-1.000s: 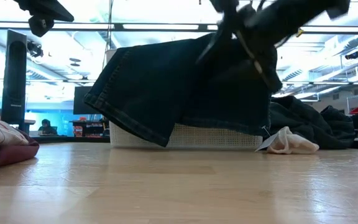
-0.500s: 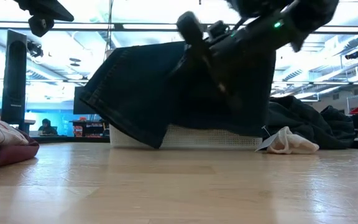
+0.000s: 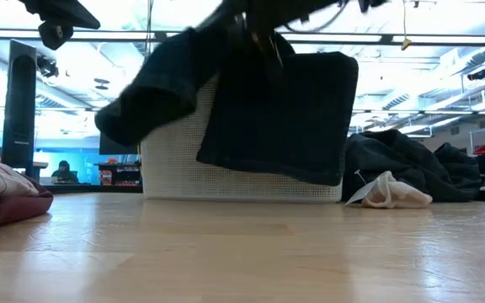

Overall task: Sort clothes
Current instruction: Put the dark blue pants into the white laundry bin

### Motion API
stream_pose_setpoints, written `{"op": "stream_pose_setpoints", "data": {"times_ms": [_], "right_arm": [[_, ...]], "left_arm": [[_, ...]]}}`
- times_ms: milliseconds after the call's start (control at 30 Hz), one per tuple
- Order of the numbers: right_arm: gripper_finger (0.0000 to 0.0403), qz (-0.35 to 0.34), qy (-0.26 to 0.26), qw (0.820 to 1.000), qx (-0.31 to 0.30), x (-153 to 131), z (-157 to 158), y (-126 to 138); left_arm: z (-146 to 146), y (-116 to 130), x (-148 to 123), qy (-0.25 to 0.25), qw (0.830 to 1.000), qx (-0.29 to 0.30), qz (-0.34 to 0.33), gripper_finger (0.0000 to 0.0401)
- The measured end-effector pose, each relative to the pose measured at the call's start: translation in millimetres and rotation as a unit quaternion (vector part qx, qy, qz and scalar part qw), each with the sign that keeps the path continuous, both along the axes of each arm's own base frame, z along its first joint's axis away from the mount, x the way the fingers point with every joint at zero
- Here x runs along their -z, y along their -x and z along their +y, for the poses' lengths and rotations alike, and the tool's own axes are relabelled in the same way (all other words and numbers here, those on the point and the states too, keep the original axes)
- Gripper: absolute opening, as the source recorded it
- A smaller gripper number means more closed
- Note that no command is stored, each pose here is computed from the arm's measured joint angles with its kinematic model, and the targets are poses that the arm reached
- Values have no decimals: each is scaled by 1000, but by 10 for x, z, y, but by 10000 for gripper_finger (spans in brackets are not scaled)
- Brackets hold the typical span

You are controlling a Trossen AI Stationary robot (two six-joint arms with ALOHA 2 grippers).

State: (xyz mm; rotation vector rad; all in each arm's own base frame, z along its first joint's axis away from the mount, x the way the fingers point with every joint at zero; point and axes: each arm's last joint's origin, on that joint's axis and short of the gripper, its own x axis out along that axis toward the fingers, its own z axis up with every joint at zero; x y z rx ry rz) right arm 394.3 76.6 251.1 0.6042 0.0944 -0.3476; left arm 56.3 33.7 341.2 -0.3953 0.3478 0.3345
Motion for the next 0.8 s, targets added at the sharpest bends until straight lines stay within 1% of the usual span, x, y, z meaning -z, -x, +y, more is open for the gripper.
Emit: {"op": "stream_pose_setpoints", "data": {"times_ms": [133,233,367,533,667,733,800], "right_arm": [[3,41,55,998,-8,-349,27,-81],[3,94,106,990,-12,-620,-50,-118],[2,156,183,971,-12,-952,-256,-120],[1,171,276,946,5,-1314,-592,-125],[1,171,287,942,39,-1491,-928,-104],[1,187,283,939,59,-1509,-1130,-73],[1,213,270,936,76,-1467,-1318,-34]], "left_arm": [[0,1,1,0,1000,0,1,1],[0,0,1,-1,1000,0,1,1],[0,0,1,-1,1000,1,1,1],[0,1,0,-2,1000,1,0,1],[0,0,-1,-2,1000,1,0,1],[0,0,-1,-2,1000,1,0,1],[0,0,0,-2,1000,0,0,1]]}}
